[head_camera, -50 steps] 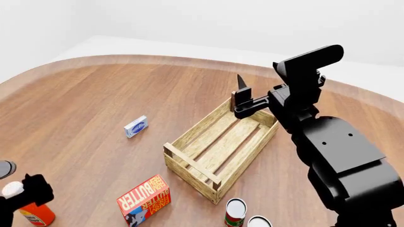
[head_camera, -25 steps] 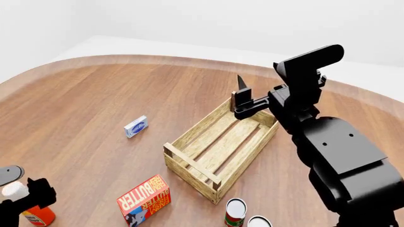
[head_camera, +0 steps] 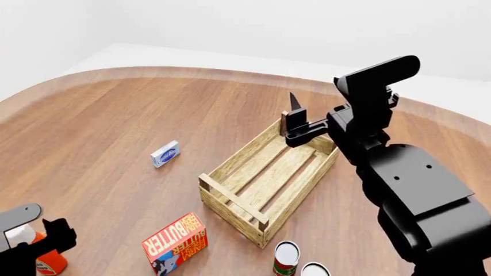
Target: Pick up the ketchup, and put it in the wooden tray.
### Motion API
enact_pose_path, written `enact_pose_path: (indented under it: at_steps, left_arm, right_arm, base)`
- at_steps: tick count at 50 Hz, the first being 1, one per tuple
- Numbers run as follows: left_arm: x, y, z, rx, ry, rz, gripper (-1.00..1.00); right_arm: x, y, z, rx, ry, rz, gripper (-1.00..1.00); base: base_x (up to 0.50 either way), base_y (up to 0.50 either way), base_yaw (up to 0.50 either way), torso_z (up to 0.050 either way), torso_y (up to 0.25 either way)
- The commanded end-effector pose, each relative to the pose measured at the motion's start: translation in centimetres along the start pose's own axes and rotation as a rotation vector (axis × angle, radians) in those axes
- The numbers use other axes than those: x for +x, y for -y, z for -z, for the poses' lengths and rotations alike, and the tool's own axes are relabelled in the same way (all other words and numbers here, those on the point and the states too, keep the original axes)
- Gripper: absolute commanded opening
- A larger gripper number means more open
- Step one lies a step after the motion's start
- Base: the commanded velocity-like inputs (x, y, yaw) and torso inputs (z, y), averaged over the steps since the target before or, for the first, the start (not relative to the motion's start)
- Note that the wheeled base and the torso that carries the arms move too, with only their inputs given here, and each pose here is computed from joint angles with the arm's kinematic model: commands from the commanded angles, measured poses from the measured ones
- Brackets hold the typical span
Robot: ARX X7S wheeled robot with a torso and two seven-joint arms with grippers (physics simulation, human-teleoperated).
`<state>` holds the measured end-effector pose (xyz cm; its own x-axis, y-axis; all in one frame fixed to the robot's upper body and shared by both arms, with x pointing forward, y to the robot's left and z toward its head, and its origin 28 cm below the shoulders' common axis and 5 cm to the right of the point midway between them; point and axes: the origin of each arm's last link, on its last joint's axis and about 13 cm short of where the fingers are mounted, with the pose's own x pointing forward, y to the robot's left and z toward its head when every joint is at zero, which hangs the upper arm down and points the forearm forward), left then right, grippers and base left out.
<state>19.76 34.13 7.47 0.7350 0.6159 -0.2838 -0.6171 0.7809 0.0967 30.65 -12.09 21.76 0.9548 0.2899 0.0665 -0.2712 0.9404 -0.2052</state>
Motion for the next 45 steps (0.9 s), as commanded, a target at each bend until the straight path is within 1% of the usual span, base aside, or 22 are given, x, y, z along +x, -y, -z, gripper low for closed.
enact_pose_path:
  at_steps: [1,12,22,36,45]
  left_arm:
    - [1.0,0.6,0.5,0.003,0.006,-0.018,1.00]
    - [1.7,1.2,0.8,0.007,0.010,-0.025,1.00]
    - [2.9,1.9,1.6,0.014,0.013,-0.046,1.00]
    - [4.5,2.4,2.6,0.015,0.017,-0.112,1.00]
    - [5.6,2.8,3.5,0.024,0.001,-0.151,1.00]
  right_arm:
    - [-0.1,0.0,0.0,-0.001,-0.004,0.006,1.00]
    - [-0.3,0.1,0.1,0.000,-0.007,0.014,1.00]
    - [-0.3,0.2,0.3,0.004,-0.014,0.021,1.00]
    - [-0.7,0.2,0.2,0.001,-0.024,0.030,1.00]
    - [-0.8,0.1,0.3,0.003,-0.023,0.034,1.00]
  base:
    - [0.00,0.00,0.00,0.000,0.000]
    - [0.00,0.00,0.00,0.000,0.000]
    - [0.00,0.00,0.00,0.000,0.000]
    - [0.00,0.00,0.00,0.000,0.000]
    - [0.00,0.00,0.00,0.000,0.000]
